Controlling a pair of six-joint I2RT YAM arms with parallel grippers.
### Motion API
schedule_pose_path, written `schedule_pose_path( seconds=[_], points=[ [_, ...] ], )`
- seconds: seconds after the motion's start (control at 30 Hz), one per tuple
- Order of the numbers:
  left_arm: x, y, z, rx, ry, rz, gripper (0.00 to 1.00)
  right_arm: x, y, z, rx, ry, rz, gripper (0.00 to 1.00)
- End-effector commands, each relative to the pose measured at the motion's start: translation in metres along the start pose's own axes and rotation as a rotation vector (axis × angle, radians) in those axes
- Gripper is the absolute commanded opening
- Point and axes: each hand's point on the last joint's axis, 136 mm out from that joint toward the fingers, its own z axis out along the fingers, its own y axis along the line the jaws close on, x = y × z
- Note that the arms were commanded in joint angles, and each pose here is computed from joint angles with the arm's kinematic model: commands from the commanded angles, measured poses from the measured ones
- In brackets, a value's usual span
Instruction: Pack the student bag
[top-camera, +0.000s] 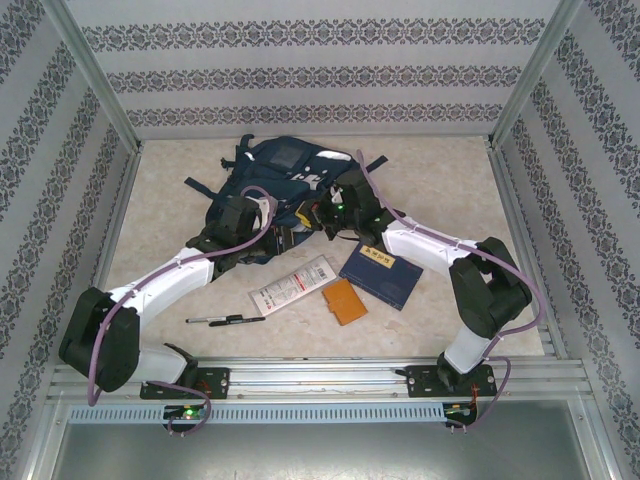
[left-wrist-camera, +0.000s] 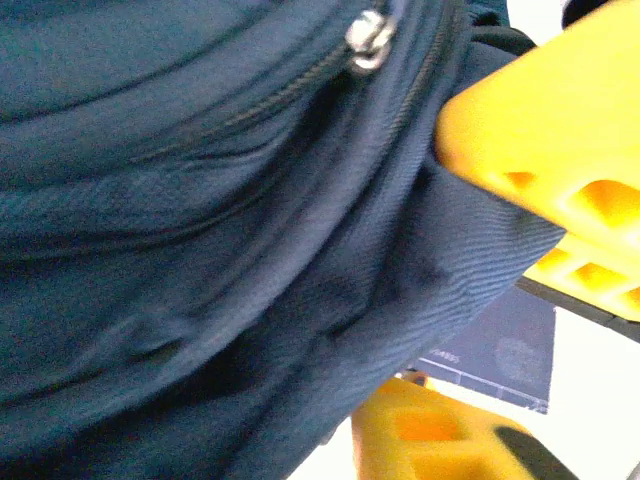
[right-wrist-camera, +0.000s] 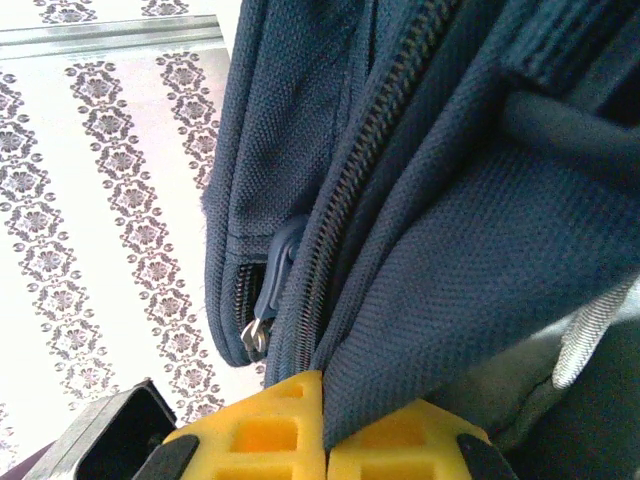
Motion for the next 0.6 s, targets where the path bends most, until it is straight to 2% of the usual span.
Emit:
schedule_pose_path(
  seconds=[0.0,0.1,0.23,0.47,0.57],
  points=[
    [-0.016,-0.015,0.002,0.058,-0.077,0.089,0.11,0.035,0.056,-0.008,-0.145,0.093,-0.083,0.0],
    [-0.015,-0.022,-0.003,0.097,-0.09,0.132,0.01,0.034,0.05,-0.008,-0.134,0.091,-0.08,0.0],
    [-0.01,-0.022,-0.012,0.099,-0.1,0.183,0.0,0.024,0.039,-0.013,-0.112,0.069,-0.08,0.0],
    [0.007,0.024,-0.032,-0.123,-0.063,0.219,0.0,-0.03,0.01,-0.036,-0.041,-0.023,-0.093,0.0],
    [0.011,0.037,-0.041,-0.172,-0.05,0.244,0.0,-0.059,-0.01,-0.043,-0.004,-0.055,-0.098,0.0]
  ],
)
